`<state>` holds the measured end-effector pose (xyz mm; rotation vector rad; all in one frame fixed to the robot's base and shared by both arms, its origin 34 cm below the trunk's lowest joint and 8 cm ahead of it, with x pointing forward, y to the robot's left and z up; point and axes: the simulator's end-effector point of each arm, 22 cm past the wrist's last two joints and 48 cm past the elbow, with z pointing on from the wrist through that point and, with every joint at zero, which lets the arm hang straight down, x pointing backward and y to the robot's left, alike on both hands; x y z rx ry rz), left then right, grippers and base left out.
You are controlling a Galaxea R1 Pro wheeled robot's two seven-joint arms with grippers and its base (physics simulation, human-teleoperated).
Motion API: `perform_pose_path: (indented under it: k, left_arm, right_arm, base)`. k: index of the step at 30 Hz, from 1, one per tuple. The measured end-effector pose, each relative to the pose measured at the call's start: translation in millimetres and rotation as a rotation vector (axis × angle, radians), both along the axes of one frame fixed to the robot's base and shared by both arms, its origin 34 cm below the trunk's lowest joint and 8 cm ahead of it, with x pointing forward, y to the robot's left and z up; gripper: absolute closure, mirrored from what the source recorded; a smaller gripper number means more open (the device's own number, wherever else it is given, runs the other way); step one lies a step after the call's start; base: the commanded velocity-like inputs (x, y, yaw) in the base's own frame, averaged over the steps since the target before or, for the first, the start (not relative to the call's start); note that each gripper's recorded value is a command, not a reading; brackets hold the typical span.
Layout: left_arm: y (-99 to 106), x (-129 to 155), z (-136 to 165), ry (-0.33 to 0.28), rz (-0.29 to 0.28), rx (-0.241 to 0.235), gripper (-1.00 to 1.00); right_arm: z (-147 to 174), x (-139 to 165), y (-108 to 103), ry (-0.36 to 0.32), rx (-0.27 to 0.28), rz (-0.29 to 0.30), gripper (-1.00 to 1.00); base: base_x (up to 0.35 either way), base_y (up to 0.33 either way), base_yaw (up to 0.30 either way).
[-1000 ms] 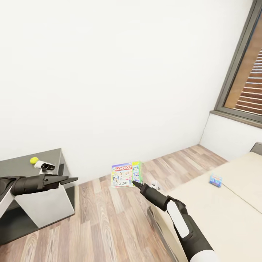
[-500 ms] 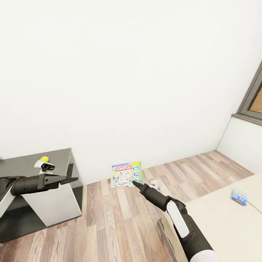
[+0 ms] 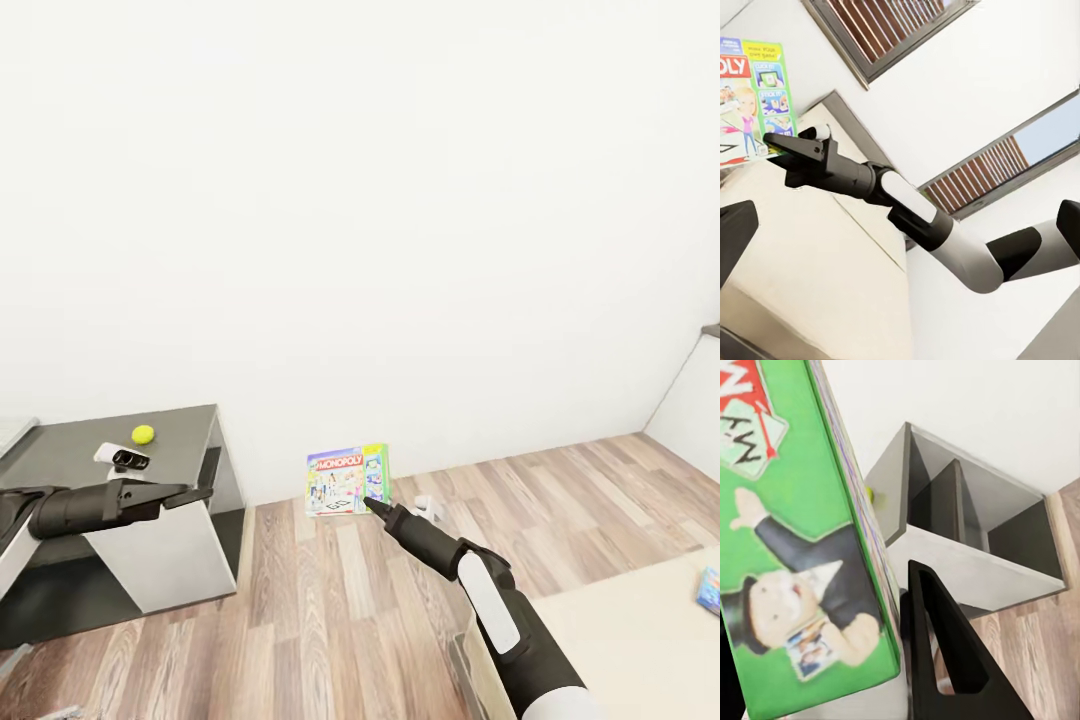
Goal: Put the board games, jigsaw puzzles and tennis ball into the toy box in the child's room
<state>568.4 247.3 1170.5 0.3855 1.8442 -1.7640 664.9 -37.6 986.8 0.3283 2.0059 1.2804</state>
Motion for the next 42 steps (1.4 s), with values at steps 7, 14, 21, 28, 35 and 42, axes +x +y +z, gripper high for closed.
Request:
perform_pose_path:
  k: [7, 14, 21, 28, 35, 42]
  left_arm:
    - [0.3, 1.1, -2.8, 0.005, 0.001, 0.0, -1.0]
    - [-0.1, 2.3, -5.7, 0.011, 0.0, 0.001, -1.0]
    - [-0.5, 3.0, -8.5, 0.018, -0.001, 0.0, -1.0]
    - [-0.3, 4.0, -10.9, 0.023, 0.0, -0.001, -1.0]
    - [-0.1, 4.9, -13.6, 0.029, 0.0, -0.001, -1.0]
    - [-0.1, 5.8, -16.1, 0.035, 0.0, -0.001, -1.0]
  right_arm:
    - [-2.7, 0.0, 0.0, 0.006, 0.004, -0.001, 1.0]
    - [-6.1, -0.1, 0.1, 0.013, 0.004, 0.0, 1.0]
    - [-9.4, -0.3, 0.2, 0.019, 0.004, 0.0, 1.0]
    - [-12.5, -0.3, 0.1, 0.024, 0.004, 0.0, 1.0]
    - [-15.7, -0.5, 0.1, 0.03, 0.004, 0.0, 1.0]
    - [-18.8, -0.7, 0.1, 0.035, 0.004, 0.0, 1.0]
  base:
    - [0.131, -0.138, 0.203]
    - [0.03, -0.055, 0.203]
    - [0.001, -0.003, 0.203]
    - [0.0, 0.0, 0.203]
    - [0.0, 0.0, 0.203]
    - [0.0, 0.0, 0.203]
